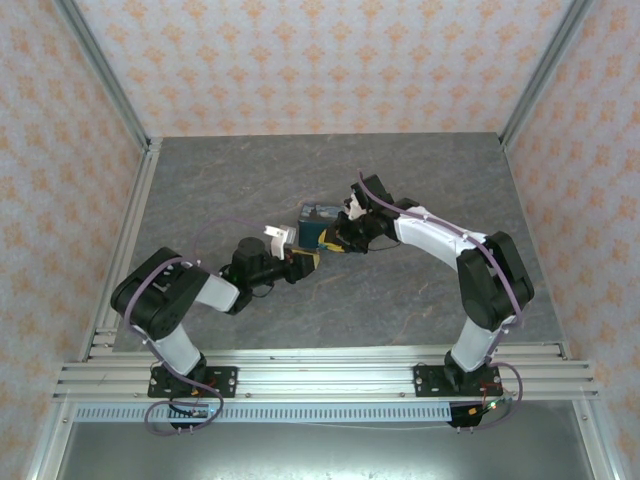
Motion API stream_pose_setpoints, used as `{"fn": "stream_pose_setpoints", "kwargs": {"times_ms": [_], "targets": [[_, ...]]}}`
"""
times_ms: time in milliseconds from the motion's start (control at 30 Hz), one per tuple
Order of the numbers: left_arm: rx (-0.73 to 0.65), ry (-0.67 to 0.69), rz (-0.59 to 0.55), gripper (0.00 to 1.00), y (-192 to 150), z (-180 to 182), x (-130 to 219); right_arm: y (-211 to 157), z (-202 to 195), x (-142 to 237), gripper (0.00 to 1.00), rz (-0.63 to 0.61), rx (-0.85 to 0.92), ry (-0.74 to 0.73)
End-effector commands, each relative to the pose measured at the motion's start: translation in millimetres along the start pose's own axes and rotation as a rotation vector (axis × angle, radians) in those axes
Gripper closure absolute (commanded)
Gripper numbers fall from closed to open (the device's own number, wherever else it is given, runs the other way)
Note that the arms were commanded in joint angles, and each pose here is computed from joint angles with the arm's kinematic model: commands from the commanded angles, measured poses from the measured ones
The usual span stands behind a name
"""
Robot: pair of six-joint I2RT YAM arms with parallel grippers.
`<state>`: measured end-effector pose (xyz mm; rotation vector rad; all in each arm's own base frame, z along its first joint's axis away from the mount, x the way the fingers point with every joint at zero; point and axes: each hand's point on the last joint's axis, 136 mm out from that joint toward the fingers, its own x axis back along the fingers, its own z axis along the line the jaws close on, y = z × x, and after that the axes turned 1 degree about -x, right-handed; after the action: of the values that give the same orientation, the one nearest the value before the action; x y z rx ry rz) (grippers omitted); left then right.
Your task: Unlock a padlock with a key
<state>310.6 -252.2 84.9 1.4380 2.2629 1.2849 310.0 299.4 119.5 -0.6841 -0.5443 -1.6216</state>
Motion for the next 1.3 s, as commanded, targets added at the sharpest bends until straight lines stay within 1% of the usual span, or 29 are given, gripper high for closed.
{"fn": "stream_pose_setpoints", "kwargs": {"times_ms": [0,100,233,367,433,633,767,833,1167,1267], "targets": [[-0.038,-0.061,-0.063,0.67,24,-13,-4,-7,18,14,1.0,0.001,0.038,0.046],[-0.042,-0.067,-0.069,0.7,27,-14,-5,-8,17,13,1.0,0.006,0.035,0.045],[-0.045,-0.082,-0.069,0.7,31,-16,-9,-8,17,13,1.0,0.005,0.034,0.045],[-0.042,-0.102,-0.062,0.75,32,-18,-13,-8,17,14,1.0,0.004,0.034,0.046],[-0.042,-0.104,-0.06,0.75,31,-18,-14,-8,16,13,1.0,0.003,0.032,0.042],[-0.041,-0.087,-0.058,0.72,26,-15,-11,-7,17,14,1.0,-0.002,0.031,0.041],[-0.041,-0.06,-0.058,0.66,21,-10,-7,-6,16,14,1.0,-0.003,0.031,0.039],[-0.041,-0.055,-0.058,0.65,20,-9,-6,-6,17,14,1.0,-0.004,0.031,0.039],[-0.042,-0.055,-0.046,0.71,18,-9,-6,-5,18,16,1.0,-0.006,0.033,0.037],[-0.041,-0.054,-0.043,0.77,17,-9,-7,-5,18,16,1.0,-0.006,0.034,0.039]]}}
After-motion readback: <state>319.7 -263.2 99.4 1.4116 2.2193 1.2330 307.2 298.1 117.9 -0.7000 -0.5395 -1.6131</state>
